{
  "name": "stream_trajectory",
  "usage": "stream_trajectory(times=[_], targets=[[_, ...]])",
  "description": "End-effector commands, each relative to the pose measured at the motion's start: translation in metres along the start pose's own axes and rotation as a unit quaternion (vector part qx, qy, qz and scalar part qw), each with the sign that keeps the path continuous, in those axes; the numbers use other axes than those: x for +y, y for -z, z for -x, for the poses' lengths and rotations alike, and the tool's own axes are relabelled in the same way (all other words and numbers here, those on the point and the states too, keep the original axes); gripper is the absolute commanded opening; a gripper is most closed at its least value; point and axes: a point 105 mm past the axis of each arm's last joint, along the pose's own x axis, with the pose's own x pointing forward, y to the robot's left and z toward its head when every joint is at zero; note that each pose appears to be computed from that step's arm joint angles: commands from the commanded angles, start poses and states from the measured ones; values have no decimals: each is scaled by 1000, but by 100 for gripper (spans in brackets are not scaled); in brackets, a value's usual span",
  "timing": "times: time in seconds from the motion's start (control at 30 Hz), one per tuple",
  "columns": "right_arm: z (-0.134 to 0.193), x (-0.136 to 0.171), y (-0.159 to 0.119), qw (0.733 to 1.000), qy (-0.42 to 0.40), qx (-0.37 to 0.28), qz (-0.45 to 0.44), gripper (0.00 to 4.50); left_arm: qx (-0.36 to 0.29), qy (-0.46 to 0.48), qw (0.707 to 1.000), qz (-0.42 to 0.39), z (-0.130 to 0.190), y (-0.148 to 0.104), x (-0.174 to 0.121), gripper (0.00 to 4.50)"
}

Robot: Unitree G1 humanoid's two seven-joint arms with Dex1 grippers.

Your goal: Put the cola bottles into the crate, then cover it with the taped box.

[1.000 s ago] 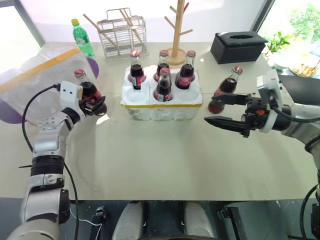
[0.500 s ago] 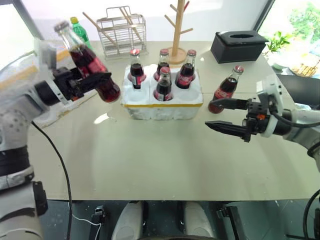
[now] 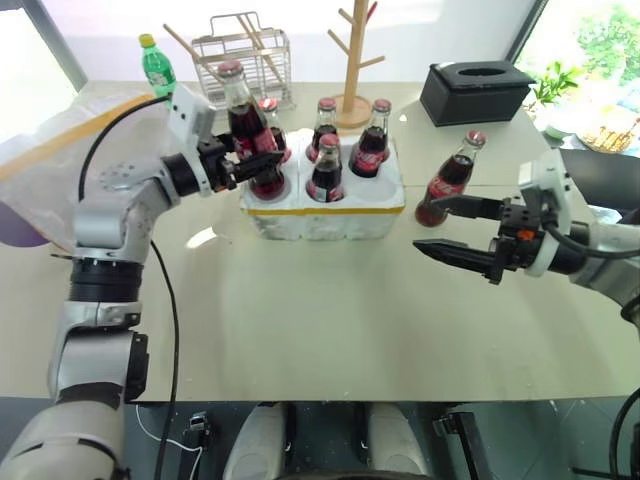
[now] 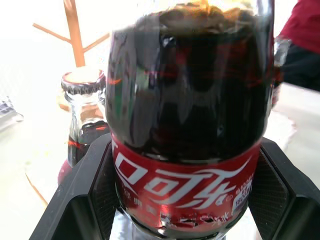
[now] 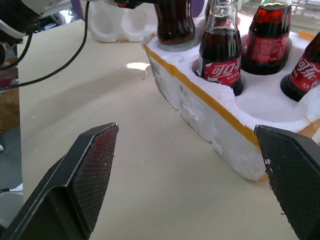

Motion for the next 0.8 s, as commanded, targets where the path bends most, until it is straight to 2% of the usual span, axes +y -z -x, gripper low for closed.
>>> stream_trajectory(times=[0.03,0.23,0.3,0.37,0.53,0.8], targets=[[3,4,-11,1000,3,-18,20,450,-29,-4,998,-47,-8,-16,1,280],[2,1,-9,1000,10,-20,18,450,-7,6,1000,-26,-17,6,-5,280],[1,-2,-7,999,18,-18,19,450,2,7,1000,-22,-19,15,-8,384],[1,-6,-4,999,30,-15,21,450,9,11,1000,-20,-19,24,-11,447],[5,-16,3,998,62,-12,10,450,2,15,1000,-9,-14,26,-19,447],[29,-57,24,981,192,-10,-29,450,-47,17,998,24,28,-23,-26,447]])
